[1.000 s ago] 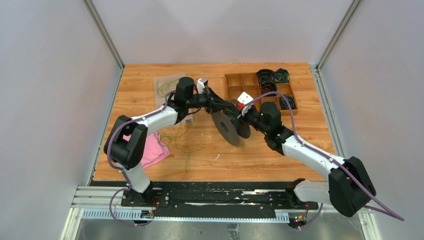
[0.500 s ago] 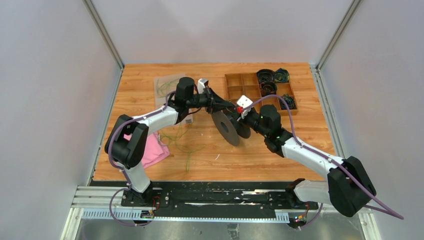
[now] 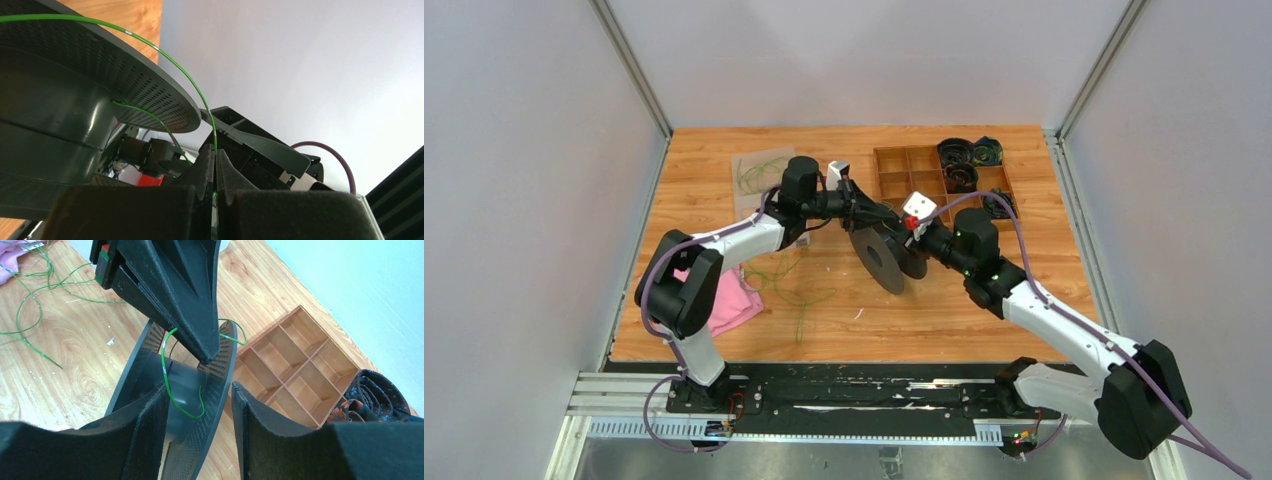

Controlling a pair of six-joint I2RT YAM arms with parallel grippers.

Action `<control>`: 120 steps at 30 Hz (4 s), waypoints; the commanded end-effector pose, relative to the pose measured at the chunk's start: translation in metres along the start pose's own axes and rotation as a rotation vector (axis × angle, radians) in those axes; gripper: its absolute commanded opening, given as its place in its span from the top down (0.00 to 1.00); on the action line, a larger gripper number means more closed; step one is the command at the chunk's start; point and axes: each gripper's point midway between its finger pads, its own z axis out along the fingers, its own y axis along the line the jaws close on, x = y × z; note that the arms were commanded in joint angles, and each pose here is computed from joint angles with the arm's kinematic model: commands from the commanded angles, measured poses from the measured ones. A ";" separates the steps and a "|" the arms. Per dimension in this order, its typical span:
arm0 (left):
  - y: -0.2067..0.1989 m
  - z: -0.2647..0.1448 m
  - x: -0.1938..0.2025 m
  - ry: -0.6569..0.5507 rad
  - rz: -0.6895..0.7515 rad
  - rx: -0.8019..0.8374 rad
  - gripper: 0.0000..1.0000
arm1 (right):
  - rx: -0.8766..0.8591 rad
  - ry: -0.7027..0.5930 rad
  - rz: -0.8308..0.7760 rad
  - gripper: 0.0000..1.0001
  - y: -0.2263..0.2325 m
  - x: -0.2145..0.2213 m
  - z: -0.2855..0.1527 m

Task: Wrap the cables
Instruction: Wrap the cable around the cable reel.

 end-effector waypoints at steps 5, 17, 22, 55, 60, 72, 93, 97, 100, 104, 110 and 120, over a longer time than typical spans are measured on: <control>-0.022 0.002 0.015 0.046 0.045 0.047 1.00 | 0.011 0.015 -0.011 0.52 -0.008 -0.003 -0.012; -0.012 0.004 0.014 0.046 0.032 0.030 1.00 | 0.052 0.044 0.033 0.58 -0.012 0.013 -0.003; -0.009 0.006 0.012 0.046 0.029 0.025 1.00 | 0.072 0.056 0.046 0.63 -0.016 0.016 0.002; -0.012 0.001 -0.014 0.000 0.052 0.049 1.00 | 0.040 0.206 0.045 0.76 -0.012 0.033 0.006; -0.019 -0.004 -0.018 -0.007 0.072 0.063 1.00 | 0.034 0.227 0.050 0.56 -0.019 0.026 0.000; -0.047 -0.006 -0.024 -0.009 0.154 0.110 1.00 | 0.112 0.315 0.067 0.40 -0.029 0.035 -0.038; -0.065 -0.019 -0.034 -0.045 0.341 0.059 1.00 | 0.144 0.436 0.334 0.91 -0.019 0.055 -0.038; -0.066 -0.029 -0.052 -0.098 0.387 0.017 1.00 | 0.212 0.432 0.351 0.94 -0.027 0.050 -0.046; -0.069 -0.032 -0.058 -0.118 0.417 0.003 1.00 | 0.234 0.430 0.366 0.95 -0.030 0.046 -0.049; -0.069 -0.034 -0.064 -0.136 0.445 -0.028 1.00 | 0.248 0.443 0.397 0.97 -0.028 0.047 -0.052; -0.073 -0.035 -0.063 -0.140 0.476 -0.027 1.00 | 0.289 0.466 0.446 0.97 -0.028 0.054 -0.046; -0.088 -0.015 -0.022 -0.033 0.387 0.071 1.00 | 0.247 0.438 0.398 0.72 -0.027 0.049 -0.035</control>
